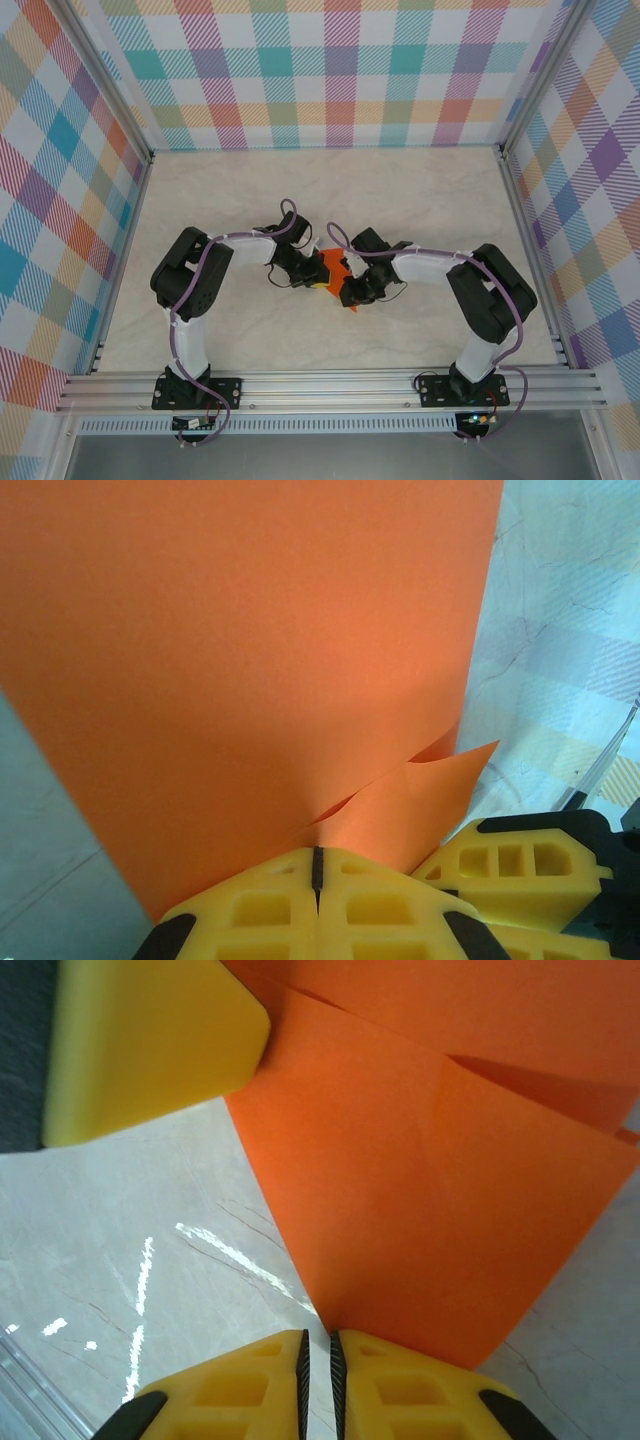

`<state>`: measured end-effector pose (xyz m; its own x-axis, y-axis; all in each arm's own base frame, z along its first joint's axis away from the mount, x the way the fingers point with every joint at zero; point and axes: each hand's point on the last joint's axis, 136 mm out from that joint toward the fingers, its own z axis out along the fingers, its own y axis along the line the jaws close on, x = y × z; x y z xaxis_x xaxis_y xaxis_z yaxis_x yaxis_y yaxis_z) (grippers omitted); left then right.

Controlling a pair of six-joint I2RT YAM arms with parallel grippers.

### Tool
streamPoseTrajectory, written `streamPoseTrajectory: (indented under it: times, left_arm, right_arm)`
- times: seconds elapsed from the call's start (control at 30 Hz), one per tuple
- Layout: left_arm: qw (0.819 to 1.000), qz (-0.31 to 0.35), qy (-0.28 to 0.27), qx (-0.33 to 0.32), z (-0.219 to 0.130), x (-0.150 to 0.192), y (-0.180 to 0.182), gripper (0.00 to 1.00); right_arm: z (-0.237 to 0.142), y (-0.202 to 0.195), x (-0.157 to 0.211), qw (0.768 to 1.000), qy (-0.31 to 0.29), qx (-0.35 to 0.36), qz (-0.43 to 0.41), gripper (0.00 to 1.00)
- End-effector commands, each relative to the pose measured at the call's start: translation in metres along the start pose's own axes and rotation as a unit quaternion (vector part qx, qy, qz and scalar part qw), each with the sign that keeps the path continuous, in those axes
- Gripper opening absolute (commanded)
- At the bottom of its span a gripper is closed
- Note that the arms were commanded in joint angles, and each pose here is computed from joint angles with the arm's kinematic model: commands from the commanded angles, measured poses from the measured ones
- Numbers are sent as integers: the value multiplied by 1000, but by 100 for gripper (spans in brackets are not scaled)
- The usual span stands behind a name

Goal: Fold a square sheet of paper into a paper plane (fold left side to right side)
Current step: Third fold the triangle at the center of the table.

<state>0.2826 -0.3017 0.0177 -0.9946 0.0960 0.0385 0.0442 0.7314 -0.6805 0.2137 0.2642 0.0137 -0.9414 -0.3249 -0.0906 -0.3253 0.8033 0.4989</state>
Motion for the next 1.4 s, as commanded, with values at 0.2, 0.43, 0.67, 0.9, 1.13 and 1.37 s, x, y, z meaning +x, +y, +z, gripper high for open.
streamPoseTrajectory:
  times: [0.2,0.43,0.67,0.9,1.13,1.37]
  left_arm:
    - [995,-37,22,-86,12,18,46,1]
    - [996,-35,20,-85,10,16,43,1]
    - [996,-31,16,-77,7,14,36,1]
    - [996,-28,16,-77,7,14,33,1]
    - [997,-25,13,-74,5,13,30,1]
    - [998,-10,-7,-56,-8,8,11,5]
  right_arm:
    - [-2,-33,56,996,48,51,58,10]
    - [-13,-31,74,996,55,43,64,9]
    - [-49,6,35,999,-10,6,31,9]
    - [-33,15,-1,999,-21,-4,40,1]
    - [-12,-5,3,998,11,27,64,0]
    - [6,-35,36,990,58,73,103,0]
